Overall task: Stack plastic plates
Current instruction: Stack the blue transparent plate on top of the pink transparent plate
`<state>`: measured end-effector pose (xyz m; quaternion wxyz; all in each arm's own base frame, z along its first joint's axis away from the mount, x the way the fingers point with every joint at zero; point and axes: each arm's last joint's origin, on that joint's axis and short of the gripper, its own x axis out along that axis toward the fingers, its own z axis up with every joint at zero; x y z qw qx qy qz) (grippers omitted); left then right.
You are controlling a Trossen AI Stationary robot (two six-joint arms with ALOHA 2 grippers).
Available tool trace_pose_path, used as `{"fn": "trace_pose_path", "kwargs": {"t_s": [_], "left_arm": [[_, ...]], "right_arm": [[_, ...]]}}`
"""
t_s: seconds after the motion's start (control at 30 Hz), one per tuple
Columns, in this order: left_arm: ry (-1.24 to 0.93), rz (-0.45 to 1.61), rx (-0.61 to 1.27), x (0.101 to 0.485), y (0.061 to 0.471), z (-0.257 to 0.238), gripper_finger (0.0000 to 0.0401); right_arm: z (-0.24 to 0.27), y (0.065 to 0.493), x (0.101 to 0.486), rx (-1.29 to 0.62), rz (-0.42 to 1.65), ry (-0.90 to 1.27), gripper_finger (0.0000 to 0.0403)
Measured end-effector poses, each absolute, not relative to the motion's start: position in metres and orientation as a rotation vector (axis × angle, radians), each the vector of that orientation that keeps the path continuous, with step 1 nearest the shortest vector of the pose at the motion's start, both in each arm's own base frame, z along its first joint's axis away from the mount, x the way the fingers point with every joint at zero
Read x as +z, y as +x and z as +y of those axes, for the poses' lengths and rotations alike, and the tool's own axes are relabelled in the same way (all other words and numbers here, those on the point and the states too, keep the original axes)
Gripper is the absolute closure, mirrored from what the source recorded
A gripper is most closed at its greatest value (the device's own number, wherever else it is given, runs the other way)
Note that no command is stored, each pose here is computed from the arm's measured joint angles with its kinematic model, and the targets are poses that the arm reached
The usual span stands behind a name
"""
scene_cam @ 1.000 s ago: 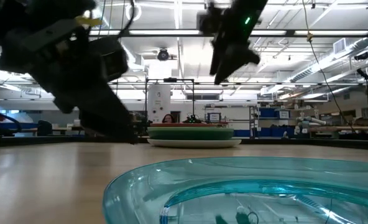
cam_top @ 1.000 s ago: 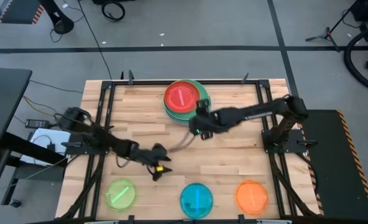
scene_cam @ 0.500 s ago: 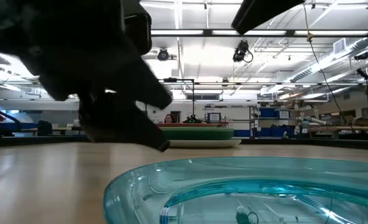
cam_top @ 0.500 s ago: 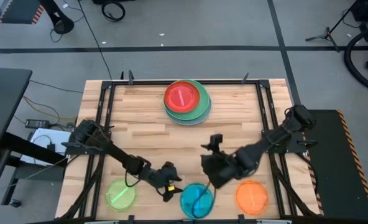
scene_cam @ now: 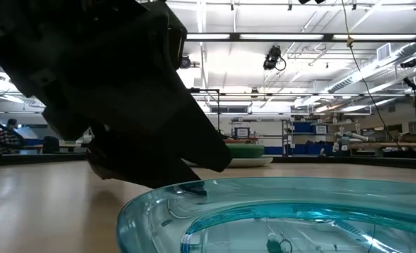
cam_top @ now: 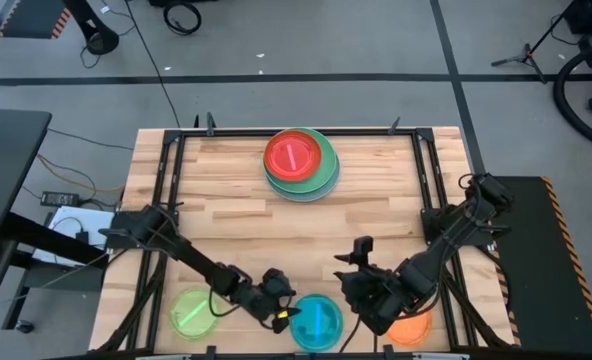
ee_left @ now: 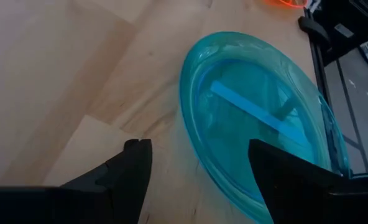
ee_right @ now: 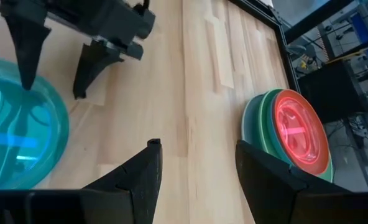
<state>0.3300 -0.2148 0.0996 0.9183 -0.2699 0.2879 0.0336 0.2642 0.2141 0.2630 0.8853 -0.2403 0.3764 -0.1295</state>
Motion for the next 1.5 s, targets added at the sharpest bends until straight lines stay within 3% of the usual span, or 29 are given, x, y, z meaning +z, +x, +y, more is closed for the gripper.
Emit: {"fn": "trace_pose_path", "kwargs": {"t_s": [0.37, 0.67, 0.97, 1.1, 1.37, 1.5], "left_arm": [[-0.497, 0.541, 0.141, 0.09, 0.321, -0.228, 0.013], [-0.429, 0.546, 0.166, 0.088, 0.331, -0.249, 0.0176], [-0.471, 0.597, 0.244, 0.083, 0.337, -0.247, 0.0192], [-0.481, 0.602, 0.263, 0.082, 0.338, -0.244, 0.0235], [-0.422, 0.612, 0.247, 0.085, 0.342, -0.245, 0.0372], [-0.4, 0.62, 0.232, 0.085, 0.342, -0.246, 0.0392]], "right_arm": [[0.213, 0.263, 0.262, -0.276, 0.794, -0.503, 0.0194], [0.211, 0.264, 0.262, -0.282, 0.799, -0.504, 0.0194], [0.212, 0.263, 0.261, -0.263, 0.821, -0.489, 0.0194], [0.211, 0.263, 0.261, -0.263, 0.827, -0.493, 0.0194], [0.208, 0.261, 0.26, -0.276, 0.845, -0.525, 0.0194], [0.209, 0.261, 0.26, -0.275, 0.845, -0.524, 0.0194]]}}
